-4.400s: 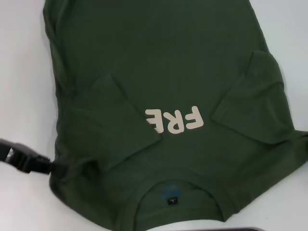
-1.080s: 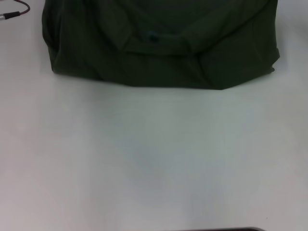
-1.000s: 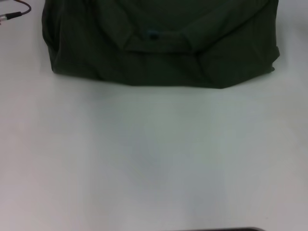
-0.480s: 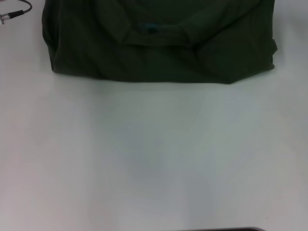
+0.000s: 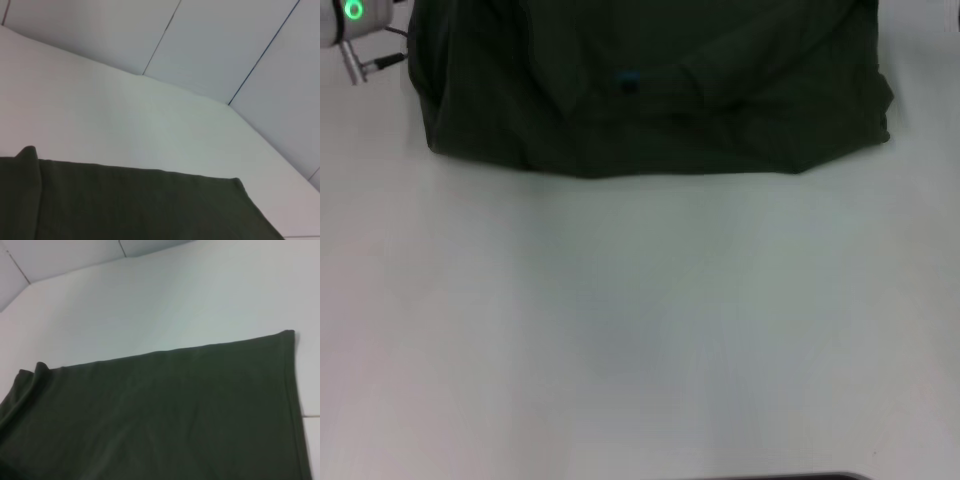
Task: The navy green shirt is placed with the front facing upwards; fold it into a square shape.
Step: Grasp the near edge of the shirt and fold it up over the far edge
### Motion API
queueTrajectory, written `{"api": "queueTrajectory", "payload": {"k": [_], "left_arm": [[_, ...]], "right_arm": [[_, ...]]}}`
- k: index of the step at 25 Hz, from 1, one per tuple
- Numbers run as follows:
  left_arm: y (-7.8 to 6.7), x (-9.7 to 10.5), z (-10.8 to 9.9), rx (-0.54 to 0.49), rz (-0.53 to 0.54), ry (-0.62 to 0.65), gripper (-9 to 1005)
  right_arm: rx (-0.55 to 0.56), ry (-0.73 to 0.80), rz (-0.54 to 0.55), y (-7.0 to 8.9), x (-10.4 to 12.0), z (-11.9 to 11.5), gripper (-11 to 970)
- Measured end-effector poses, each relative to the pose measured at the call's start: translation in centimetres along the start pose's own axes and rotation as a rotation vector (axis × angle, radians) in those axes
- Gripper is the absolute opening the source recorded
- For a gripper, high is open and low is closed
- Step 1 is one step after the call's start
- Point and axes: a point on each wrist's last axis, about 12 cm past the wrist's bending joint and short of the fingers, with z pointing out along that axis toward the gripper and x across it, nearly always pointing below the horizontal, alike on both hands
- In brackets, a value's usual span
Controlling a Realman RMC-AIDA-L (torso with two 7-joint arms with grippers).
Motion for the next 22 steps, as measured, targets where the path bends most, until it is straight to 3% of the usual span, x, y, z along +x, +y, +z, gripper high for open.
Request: {"api": "queueTrajectory", "payload": {"k": [20,22], "left_arm": [[0.4,1.1,-0.1,-0.023,-0.049,-0.048,88],[0.4,1.2,-0.1,-0.023,-0.053,-0.048,94]], "right_arm": [[0.044,-0.026,-0.021,1.1,0.7,1.4,36],[0.043,-0.022,-0.031,1.4,0.8,1.7,87]]}}
